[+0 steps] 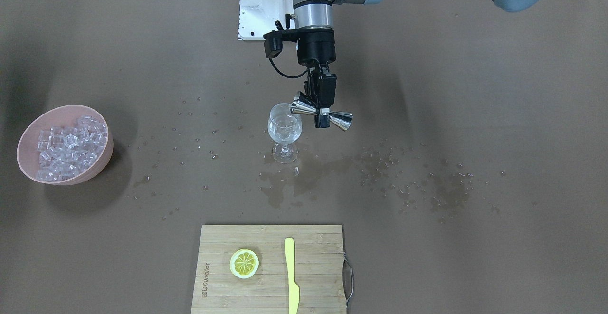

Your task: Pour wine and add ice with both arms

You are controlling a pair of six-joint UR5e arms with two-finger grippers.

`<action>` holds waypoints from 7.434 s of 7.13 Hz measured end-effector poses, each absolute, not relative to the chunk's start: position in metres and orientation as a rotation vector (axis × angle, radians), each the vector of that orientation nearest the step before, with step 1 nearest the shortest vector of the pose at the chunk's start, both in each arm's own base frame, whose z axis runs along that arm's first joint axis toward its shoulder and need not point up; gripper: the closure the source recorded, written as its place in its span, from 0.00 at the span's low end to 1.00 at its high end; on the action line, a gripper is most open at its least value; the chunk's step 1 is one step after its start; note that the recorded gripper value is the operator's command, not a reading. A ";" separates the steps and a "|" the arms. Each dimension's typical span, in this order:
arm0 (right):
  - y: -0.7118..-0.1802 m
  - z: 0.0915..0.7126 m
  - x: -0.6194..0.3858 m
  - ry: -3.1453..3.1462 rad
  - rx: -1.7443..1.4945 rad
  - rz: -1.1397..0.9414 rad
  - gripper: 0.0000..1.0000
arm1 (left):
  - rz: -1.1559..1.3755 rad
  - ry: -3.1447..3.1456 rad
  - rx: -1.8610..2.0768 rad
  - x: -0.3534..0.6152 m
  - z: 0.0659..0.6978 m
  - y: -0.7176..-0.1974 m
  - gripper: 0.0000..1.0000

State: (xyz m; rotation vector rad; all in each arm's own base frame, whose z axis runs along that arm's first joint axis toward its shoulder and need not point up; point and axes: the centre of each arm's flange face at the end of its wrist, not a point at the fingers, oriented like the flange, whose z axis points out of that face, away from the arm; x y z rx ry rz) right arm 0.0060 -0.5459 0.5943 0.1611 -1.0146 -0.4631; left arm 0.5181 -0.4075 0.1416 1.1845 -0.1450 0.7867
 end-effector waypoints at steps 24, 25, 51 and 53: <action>-0.546 0.566 0.006 -1.001 0.246 -0.506 0.00 | -0.218 0.818 0.983 0.226 0.614 -0.528 1.00; -0.543 0.561 0.006 -1.000 0.251 -0.504 0.00 | -0.219 0.829 0.996 0.221 0.634 -0.519 1.00; -0.481 0.486 -0.013 -1.150 0.322 -0.377 0.00 | 0.070 0.853 0.360 -0.008 0.654 -0.496 0.02; -0.480 0.470 -0.067 -1.133 0.226 -0.333 0.00 | 0.068 0.849 0.356 -0.009 0.656 -0.494 0.02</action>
